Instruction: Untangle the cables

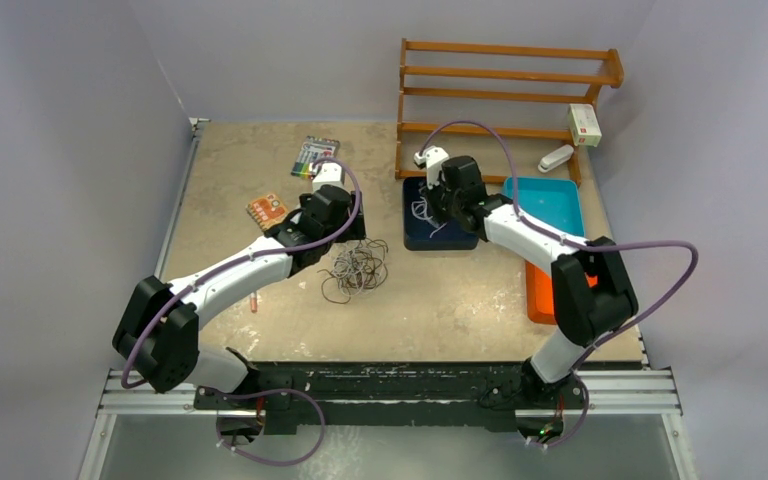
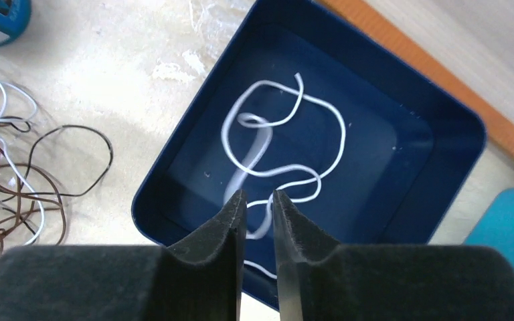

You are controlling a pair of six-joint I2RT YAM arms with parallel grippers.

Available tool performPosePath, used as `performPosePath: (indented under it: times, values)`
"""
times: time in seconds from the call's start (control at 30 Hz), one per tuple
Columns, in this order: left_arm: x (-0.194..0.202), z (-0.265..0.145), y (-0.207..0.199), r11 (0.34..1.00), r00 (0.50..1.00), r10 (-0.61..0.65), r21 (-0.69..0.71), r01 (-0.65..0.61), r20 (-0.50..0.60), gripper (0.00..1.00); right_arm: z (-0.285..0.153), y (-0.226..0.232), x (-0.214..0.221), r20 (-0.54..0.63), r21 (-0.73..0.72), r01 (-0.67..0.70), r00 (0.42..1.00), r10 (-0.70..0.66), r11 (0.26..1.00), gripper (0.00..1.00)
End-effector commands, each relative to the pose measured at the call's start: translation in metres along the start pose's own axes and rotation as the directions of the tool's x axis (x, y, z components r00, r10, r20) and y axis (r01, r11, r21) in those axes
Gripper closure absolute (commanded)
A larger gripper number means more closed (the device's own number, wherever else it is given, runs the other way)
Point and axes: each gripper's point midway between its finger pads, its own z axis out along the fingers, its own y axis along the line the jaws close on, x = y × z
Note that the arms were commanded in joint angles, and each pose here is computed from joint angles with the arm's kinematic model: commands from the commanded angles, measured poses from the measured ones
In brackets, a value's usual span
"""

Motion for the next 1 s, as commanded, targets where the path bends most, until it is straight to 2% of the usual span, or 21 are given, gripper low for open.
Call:
performPosePath:
  times: [0.0,0.2,0.33,0.57,0.8,0.97]
  values:
    - [-0.023,-0.002,-0.002,1.0,0.998,-0.028,-0.013,0.028,0.056,0.23,-0.004,0.002,-0.025,0.069,-0.02,-0.027,0.997,0.029,0.999,0.73]
    - [-0.02,-0.003,0.004,0.999,0.998,-0.037,-0.024,0.039,0.054,0.21,-0.017,0.001,-0.042,0.121,-0.021,-0.026,0.992,0.028,0.999,0.64]
    - [-0.014,-0.002,0.003,0.999,0.999,-0.034,-0.01,0.034,0.036,0.22,-0.029,0.014,-0.058,0.195,-0.102,-0.013,0.98,0.033,0.995,0.61]
    - [0.006,-0.002,0.006,0.999,0.999,-0.032,0.005,0.032,-0.015,0.33,-0.046,0.044,-0.084,0.357,-0.272,-0.053,0.922,0.152,0.961,0.58]
    - [0.025,-0.006,0.005,0.997,0.996,-0.072,0.035,0.074,-0.058,0.36,-0.028,0.062,-0.073,0.278,-0.366,-0.063,0.945,0.174,0.929,0.56]
    - [0.041,-0.008,0.01,0.996,0.991,-0.088,0.024,0.091,-0.098,0.4,-0.025,0.063,-0.068,0.265,-0.368,-0.081,0.946,0.188,0.926,0.56]
